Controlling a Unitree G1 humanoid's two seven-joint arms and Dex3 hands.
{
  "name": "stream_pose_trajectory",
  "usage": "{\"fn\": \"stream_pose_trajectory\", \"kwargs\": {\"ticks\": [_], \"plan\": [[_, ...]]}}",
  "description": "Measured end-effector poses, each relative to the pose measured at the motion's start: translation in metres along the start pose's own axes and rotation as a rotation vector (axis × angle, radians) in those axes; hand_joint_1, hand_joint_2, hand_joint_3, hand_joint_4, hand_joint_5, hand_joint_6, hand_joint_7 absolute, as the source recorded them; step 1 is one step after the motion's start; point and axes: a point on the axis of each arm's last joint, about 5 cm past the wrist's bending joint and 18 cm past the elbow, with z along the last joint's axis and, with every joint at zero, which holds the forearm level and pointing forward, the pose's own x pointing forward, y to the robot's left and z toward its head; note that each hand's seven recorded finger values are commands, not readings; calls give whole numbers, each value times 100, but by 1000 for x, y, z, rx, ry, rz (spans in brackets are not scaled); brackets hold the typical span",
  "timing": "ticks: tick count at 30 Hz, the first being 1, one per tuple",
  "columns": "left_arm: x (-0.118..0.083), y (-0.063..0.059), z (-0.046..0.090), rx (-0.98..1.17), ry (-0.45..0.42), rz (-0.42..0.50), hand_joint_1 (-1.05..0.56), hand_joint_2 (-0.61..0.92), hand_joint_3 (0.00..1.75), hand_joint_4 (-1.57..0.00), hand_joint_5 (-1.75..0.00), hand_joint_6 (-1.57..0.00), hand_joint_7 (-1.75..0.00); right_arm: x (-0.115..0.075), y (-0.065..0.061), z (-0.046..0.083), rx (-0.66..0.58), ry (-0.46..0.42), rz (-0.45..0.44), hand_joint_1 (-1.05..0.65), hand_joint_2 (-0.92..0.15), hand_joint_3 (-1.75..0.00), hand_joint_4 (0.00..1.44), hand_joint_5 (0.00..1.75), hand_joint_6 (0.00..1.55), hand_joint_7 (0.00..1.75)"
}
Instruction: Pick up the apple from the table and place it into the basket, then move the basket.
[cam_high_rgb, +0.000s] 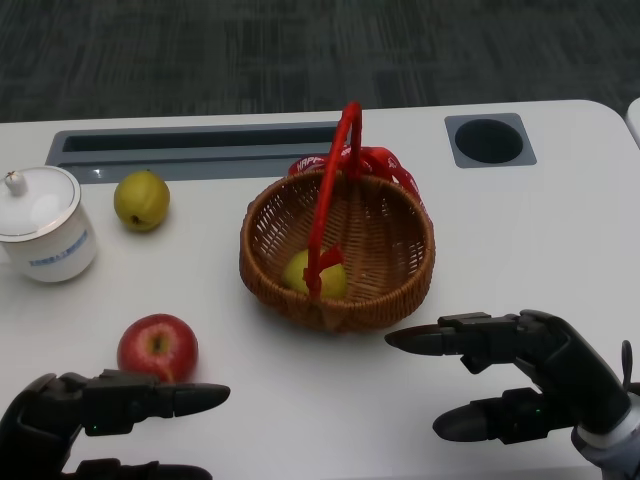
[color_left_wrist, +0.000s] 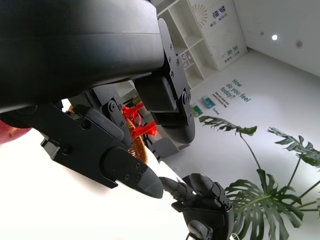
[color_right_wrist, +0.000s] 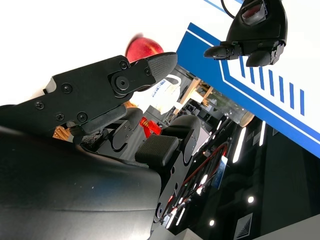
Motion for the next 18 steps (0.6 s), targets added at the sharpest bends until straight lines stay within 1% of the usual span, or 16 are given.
{"fn": "stream_pose_trajectory", "kwargs": {"ticks": [8, 13, 15, 18], "plan": [[0, 0, 0, 1, -3, -2, -35, 75, 0, -111, 0, -103, 0, 0, 0, 0, -1, -1, 1, -43, -81, 0, 84, 0, 77, 0], [1, 0, 0, 1, -4, -2, -36, 75, 0, -108, 0, -101, 0, 0, 0, 0, -3, -2, 1, -43, -81, 0, 84, 0, 78, 0], [1, 0, 1, 10, -1, -7, -41, 75, 0, -95, 0, -89, 0, 0, 0, 0, -3, -2, 1, -44, -81, 0, 84, 0, 78, 0], [0, 2, 1, 69, 11, -27, -54, 74, 0, -66, 0, -63, 0, -1, 0, 0, -4, -2, 1, -44, -81, 0, 85, 0, 78, 0]]}}
